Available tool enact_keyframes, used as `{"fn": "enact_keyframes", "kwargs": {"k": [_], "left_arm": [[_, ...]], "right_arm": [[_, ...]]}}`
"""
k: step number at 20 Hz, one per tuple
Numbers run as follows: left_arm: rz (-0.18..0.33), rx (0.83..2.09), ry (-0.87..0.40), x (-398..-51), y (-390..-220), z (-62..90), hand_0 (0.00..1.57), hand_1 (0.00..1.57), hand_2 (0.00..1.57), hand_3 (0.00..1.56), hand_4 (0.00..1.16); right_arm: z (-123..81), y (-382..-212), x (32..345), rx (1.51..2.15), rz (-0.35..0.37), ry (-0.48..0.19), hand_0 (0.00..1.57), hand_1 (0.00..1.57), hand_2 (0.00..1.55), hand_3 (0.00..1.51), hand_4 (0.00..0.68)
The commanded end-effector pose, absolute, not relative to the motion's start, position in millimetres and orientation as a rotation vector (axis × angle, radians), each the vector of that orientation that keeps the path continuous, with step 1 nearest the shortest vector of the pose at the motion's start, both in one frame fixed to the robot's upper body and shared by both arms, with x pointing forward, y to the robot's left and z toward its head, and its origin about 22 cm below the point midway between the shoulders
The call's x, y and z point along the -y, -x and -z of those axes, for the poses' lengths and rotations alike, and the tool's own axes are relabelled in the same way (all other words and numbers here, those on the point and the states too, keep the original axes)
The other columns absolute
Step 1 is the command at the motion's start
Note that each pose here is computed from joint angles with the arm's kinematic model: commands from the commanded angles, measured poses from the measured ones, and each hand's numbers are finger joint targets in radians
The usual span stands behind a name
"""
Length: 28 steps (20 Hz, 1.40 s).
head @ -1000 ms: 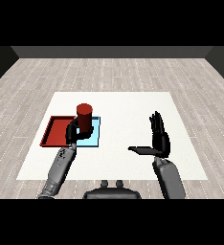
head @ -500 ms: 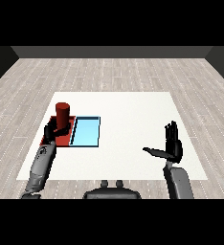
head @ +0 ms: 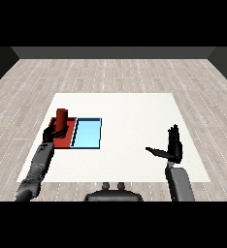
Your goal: Pick the red can and put it in the red box
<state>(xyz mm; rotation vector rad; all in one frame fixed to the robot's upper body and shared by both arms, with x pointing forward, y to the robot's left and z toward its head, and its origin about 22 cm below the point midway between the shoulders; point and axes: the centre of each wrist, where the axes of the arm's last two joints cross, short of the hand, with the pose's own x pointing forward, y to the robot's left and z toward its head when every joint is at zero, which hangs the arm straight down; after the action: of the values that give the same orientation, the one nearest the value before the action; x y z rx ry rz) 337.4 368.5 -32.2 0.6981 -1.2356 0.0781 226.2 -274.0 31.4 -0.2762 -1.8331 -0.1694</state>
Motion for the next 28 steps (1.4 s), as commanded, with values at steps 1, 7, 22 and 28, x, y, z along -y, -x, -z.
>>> {"fn": "enact_keyframes", "kwargs": {"k": [1, 7, 22, 28], "left_arm": [[0.006, 1.041, -0.734, -358, -338.3, 54.7, 0.00, 0.00, 0.00, 0.43, 0.76], [-0.004, 0.873, -0.761, -348, -329.2, 77.9, 0.95, 0.95, 0.96, 0.59, 0.61], [-0.210, 1.299, -0.671, -405, -319.8, 50.3, 0.00, 0.00, 0.00, 0.00, 0.00], [-0.331, 1.903, -0.278, -359, -361.7, 14.3, 0.00, 0.00, 0.00, 0.00, 0.00]], "right_arm": [[-27, -234.5, 279, 1.811, 0.162, 0.312, 0.00, 0.00, 0.00, 0.00, 0.000], [-15, -239.7, 271, 1.796, 0.162, 0.349, 0.00, 0.00, 0.00, 0.00, 0.000], [-42, -228.4, 284, 1.879, 0.135, 0.301, 0.00, 0.00, 0.00, 0.00, 0.000], [-52, -231.9, 256, 1.929, 0.077, 0.144, 0.00, 0.00, 0.00, 0.00, 0.000]]}}
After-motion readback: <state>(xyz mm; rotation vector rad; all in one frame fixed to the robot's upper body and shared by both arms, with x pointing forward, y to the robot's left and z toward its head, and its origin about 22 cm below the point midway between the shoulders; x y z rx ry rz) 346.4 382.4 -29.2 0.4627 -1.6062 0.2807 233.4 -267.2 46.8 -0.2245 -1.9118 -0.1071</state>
